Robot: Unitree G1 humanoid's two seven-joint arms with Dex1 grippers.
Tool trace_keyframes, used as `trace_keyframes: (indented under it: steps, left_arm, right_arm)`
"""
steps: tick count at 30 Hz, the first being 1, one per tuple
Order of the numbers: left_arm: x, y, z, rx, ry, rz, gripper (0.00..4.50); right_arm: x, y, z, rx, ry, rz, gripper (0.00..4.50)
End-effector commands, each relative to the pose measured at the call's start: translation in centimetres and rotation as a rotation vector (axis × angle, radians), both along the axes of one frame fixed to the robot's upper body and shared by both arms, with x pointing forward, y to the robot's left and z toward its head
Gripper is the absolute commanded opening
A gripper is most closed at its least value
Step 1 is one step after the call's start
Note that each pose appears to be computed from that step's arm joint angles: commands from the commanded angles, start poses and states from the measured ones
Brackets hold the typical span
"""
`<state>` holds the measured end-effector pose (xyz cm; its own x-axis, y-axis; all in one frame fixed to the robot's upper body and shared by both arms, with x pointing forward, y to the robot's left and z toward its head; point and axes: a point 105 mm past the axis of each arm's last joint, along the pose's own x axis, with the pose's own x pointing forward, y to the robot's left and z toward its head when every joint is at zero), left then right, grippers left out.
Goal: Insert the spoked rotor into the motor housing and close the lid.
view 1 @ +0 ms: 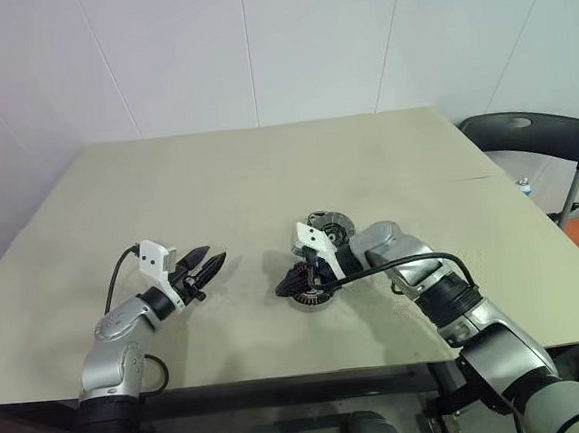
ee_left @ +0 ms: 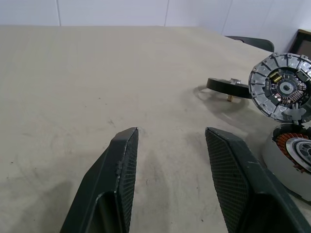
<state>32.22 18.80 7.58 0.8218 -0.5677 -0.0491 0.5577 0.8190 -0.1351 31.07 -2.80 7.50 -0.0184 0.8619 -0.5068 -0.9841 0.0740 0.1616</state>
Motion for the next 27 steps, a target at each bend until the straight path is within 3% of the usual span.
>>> trace_keyframes:
  steps: [1, 9, 19, 27]
  left_arm:
    - [0.2, 0.0, 1.6, 0.006, -0.067, 0.003, 2.34]
    - [0.4, 0.1, 1.7, 0.012, -0.076, 0.006, 2.34]
    - [0.6, 0.1, 1.8, 0.015, -0.086, 0.001, 2.34]
    - [1.0, 0.1, 2.0, 0.017, -0.093, -0.004, 2.34]
  right_arm:
    - [0.4, 0.2, 0.4, 0.013, -0.049, 0.000, 0.01]
    - [1.5, -1.4, -0.1, -0.029, -0.123, -0.042, 0.01]
    - [2.1, -4.4, -0.1, -0.043, -0.106, -0.117, 0.01]
    - [2.0, -4.3, 0.1, -0.030, -0.107, -0.124, 0.01]
